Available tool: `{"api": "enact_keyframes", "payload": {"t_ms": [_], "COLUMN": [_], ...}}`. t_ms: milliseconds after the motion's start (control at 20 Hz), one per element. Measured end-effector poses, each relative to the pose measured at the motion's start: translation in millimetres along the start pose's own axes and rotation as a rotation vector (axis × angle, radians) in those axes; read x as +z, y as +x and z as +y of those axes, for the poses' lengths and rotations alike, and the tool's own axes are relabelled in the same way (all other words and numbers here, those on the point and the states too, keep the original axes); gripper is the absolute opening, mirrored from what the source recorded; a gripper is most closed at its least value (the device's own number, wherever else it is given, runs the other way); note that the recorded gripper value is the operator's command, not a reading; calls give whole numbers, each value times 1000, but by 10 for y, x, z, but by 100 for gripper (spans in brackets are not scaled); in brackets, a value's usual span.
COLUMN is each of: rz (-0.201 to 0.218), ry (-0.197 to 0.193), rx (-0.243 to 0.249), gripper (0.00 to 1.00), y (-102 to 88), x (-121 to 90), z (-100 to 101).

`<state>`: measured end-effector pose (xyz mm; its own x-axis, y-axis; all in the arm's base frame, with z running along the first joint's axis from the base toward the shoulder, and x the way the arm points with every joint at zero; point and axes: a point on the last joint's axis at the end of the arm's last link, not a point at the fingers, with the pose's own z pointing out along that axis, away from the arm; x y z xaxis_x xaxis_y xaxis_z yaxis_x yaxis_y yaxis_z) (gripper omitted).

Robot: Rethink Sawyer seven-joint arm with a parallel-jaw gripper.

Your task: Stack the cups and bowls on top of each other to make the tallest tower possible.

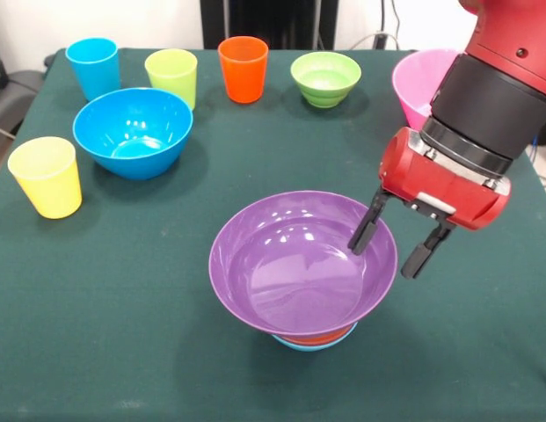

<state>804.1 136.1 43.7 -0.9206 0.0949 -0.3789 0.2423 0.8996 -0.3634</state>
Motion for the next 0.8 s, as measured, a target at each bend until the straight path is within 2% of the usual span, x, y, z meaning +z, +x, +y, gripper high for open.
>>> {"api": "enact_keyframes", "payload": {"t_ms": [500, 800], "rz": [-15, -1], "ry": [-12, -15], "rx": [21, 38], "gripper": [100, 100], "y": [-145, -252], "x": [-211, -409], "z": [-56, -120]}}
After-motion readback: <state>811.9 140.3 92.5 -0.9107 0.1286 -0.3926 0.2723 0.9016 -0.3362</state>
